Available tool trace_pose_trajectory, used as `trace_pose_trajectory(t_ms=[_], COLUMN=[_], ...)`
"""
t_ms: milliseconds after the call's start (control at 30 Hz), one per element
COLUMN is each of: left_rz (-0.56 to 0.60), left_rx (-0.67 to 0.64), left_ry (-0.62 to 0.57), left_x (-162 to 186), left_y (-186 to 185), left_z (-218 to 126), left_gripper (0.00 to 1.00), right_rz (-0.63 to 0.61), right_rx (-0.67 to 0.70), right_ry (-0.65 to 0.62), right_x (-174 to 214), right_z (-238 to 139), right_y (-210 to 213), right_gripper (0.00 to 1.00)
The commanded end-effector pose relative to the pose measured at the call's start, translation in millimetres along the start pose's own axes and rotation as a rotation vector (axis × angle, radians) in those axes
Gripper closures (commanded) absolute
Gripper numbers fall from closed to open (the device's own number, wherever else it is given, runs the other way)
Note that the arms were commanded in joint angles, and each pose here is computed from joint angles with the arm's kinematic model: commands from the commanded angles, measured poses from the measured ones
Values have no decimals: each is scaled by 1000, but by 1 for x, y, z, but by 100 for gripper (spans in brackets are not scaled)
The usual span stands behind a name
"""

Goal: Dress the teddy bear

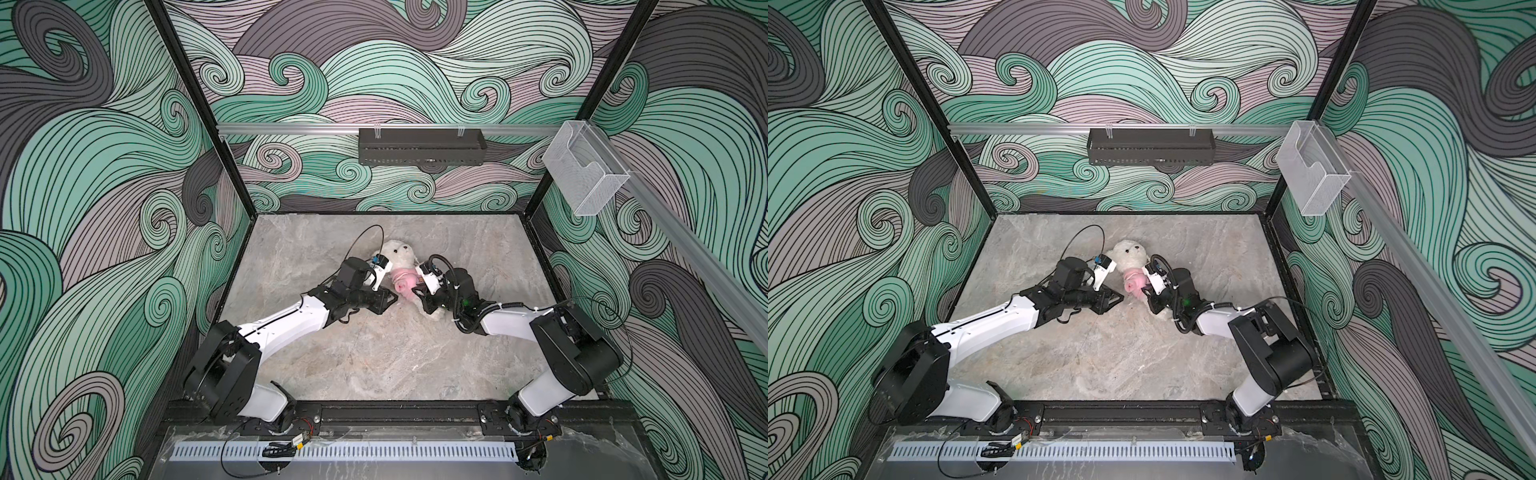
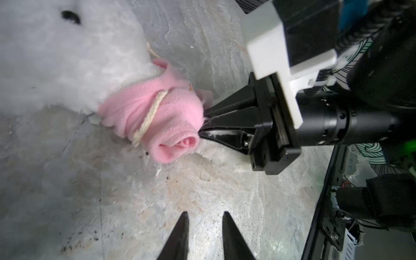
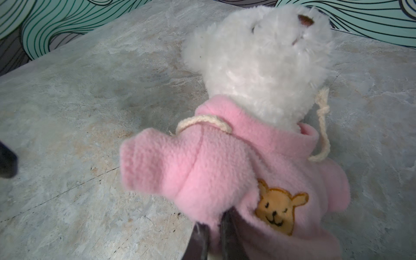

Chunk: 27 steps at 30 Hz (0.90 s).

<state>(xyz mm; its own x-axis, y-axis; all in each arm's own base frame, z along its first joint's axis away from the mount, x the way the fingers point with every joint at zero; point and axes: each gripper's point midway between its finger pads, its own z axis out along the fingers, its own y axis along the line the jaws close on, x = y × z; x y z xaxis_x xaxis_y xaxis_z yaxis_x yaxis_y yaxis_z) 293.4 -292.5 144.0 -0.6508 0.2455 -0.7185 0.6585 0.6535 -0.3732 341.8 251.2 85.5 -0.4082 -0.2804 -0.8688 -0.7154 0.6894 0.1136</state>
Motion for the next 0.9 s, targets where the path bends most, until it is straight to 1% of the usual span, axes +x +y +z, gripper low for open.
trace_pose_trajectory(t_ms=[0,133,267,400,533,600,733,867], left_rz=[172,208,258,379,499,566,711,767], left_rx=[-44,-74,-123,-129,-156,-151,-80,-85], left_ry=[-19,26,49,55,62,47,15,-9], left_x=[-18,-21,-24,-27,-34,-39,-41,-47], left_y=[5,14,25,28,33,31,20,21], left_z=[14,30,38,43,46,46,52,58], left_gripper=[76,80,83,84,83,82,79,73], right_rz=[68,85,86,94,101,104,125,141], right_rx=[-96,-106,-110,-135,-178,-204,-244,-287], right_ry=[-11,-8,-3,9,28,35,22,16], right_x=[3,3,4,6,5,4,-1,-5], right_z=[-2,-2,-1,0,-1,-2,-5,-6], right_y=[9,7,7,8,11,13,15,18], right_gripper=[100,100,100,100,100,100,100,100])
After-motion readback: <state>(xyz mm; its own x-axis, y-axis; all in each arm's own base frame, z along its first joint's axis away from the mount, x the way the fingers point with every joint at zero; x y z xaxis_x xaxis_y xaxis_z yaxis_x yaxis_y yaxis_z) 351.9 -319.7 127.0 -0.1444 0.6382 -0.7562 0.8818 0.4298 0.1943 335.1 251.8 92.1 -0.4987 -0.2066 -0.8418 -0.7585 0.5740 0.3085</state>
